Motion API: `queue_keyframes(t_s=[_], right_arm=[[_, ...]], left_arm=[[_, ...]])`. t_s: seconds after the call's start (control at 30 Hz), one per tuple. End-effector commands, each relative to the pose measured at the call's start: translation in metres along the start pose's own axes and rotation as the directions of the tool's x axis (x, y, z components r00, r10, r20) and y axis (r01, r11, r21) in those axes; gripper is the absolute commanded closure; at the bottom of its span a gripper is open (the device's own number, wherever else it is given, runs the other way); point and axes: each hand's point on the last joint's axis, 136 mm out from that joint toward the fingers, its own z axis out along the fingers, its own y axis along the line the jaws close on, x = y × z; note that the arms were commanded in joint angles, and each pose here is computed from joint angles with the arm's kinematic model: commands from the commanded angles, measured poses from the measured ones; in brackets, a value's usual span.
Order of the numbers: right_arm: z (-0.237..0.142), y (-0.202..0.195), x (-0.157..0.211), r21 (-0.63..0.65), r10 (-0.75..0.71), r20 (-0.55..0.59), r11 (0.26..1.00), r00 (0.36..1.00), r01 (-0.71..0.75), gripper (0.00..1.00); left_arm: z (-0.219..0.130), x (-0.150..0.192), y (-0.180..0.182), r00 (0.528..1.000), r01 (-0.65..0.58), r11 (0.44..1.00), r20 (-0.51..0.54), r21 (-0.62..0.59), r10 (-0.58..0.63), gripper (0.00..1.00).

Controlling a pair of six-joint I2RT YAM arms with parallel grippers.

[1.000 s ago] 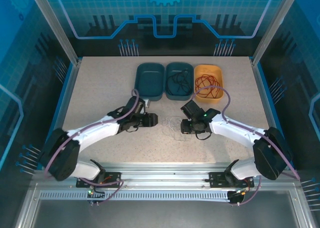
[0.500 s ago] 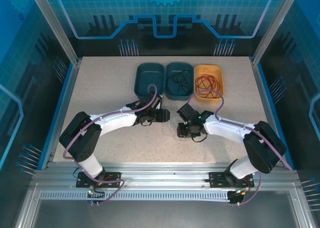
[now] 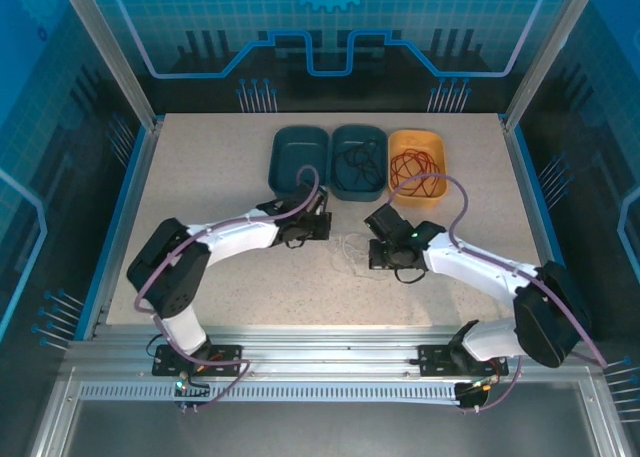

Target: Untangle the cables

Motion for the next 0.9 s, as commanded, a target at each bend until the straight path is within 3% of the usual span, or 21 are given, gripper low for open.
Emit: queue_keyframes(t_s=[0.0, 0.1, 0.2, 0.23, 0.37, 0.43, 0.6, 0.87], right_arm=[[-0.018, -0.030, -0.009, 0.097, 0.030, 0.045, 0.995, 0.999, -0.034, 1.00], [-0.030, -0.044, -0.012, 0.108, 0.058, 0.072, 0.992, 0.996, -0.065, 1.00], [-0.043, -0.046, -0.016, 0.082, 0.066, 0.096, 0.994, 0.993, -0.074, 1.00], [-0.047, -0.041, -0.018, 0.053, 0.054, 0.102, 0.997, 0.993, -0.060, 1.00], [-0.064, -0.027, -0.027, 0.002, 0.023, 0.119, 1.000, 0.993, -0.023, 1.00], [-0.067, -0.024, -0.029, -0.004, 0.014, 0.121, 1.000, 0.993, -0.014, 1.00], [-0.060, -0.020, -0.026, -0.015, 0.011, 0.105, 1.000, 0.994, -0.010, 1.00], [-0.052, -0.013, -0.021, -0.029, 0.005, 0.091, 1.000, 0.996, -0.003, 1.00]], left_arm=[[-0.034, -0.016, 0.040, 0.995, 0.045, 0.996, 0.091, -0.079, -0.038, 1.00], [-0.051, -0.018, 0.070, 0.984, 0.128, 0.988, 0.136, -0.086, -0.116, 1.00], [-0.065, -0.021, 0.076, 0.977, 0.142, 0.988, 0.168, -0.053, -0.132, 1.00], [-0.069, -0.022, 0.070, 0.977, 0.131, 0.991, 0.172, -0.026, -0.124, 1.00], [-0.071, -0.021, 0.039, 0.977, 0.131, 0.984, 0.153, 0.119, -0.149, 0.80], [-0.068, -0.020, 0.012, 0.980, 0.109, 0.978, 0.147, 0.177, -0.135, 0.62], [-0.048, -0.015, -0.053, 0.992, 0.025, 0.978, 0.117, 0.205, -0.049, 0.56], [0.002, 0.001, -0.099, 1.000, 0.013, 0.975, 0.004, 0.220, -0.015, 0.46]])
